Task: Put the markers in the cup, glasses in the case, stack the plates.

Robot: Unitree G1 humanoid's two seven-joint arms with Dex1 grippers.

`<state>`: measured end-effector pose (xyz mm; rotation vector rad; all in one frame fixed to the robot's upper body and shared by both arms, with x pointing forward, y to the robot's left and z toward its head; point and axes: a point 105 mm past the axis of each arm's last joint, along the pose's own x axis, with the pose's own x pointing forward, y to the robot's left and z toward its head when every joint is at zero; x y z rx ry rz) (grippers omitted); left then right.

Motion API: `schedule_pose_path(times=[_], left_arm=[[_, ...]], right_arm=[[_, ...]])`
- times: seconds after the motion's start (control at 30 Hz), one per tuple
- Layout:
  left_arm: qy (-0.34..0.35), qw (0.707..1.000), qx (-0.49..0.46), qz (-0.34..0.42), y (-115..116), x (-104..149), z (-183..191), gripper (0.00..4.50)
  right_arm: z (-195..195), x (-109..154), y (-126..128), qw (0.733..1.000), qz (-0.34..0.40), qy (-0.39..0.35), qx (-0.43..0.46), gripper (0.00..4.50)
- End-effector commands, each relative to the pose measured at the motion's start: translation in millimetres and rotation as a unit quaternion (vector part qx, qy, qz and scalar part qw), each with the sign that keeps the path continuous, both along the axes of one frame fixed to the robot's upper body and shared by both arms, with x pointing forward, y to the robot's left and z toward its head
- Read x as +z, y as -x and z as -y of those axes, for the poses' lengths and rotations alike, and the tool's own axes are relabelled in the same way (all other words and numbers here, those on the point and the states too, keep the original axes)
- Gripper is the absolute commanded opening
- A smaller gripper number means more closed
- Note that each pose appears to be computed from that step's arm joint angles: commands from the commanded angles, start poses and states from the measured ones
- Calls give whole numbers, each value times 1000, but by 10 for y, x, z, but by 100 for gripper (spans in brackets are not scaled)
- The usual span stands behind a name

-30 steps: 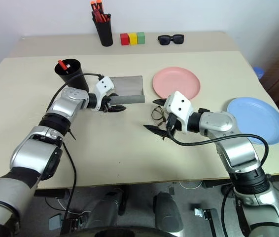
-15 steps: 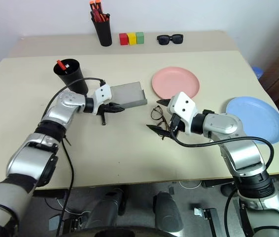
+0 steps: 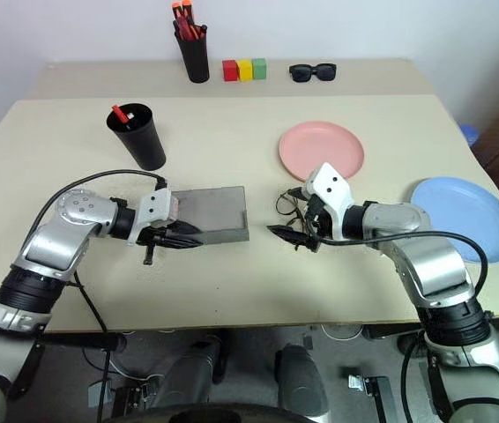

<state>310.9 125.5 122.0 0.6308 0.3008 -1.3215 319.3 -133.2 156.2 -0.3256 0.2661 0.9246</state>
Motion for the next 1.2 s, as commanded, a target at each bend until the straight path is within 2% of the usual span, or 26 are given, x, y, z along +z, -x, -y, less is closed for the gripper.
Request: schedule_pose_path(times=[0.03, 0.17, 0.27, 0.57, 0.8, 0.9, 1.0, 1.13, 1.17, 1.2], left_arm=[[29, 999, 9, 45, -26, 151, 56, 286], [60, 993, 34, 93, -51, 282, 13, 286], [82, 988, 66, 113, 76, 313, -97, 286], [65, 990, 94, 82, 479, 95, -151, 286], [62, 989, 111, 77, 581, 70, -180, 286], [65, 988, 112, 79, 592, 87, -174, 294], [68, 988, 114, 80, 594, 104, -166, 294], [72, 987, 116, 84, 591, 123, -163, 294], [73, 987, 117, 88, 588, 134, -166, 294], [75, 986, 119, 92, 581, 147, -169, 294]], right_arm=[[65, 49, -94, 999, -18, -8, -38, 450], [85, 17, -136, 996, -49, -31, -65, 450], [117, -82, -130, 991, -91, -41, -89, 450], [189, -121, -195, 973, -163, -83, -139, 450], [256, -170, -238, 967, -184, -78, -161, 450], [266, -185, -241, 966, -188, -73, -163, 364], [260, -188, -243, 965, -192, -71, -163, 232], [211, -152, -255, 966, -191, -76, -157, 26], [199, -147, -252, 966, -191, -76, -155, 4], [191, -145, -248, 967, -191, -75, -153, 4]])
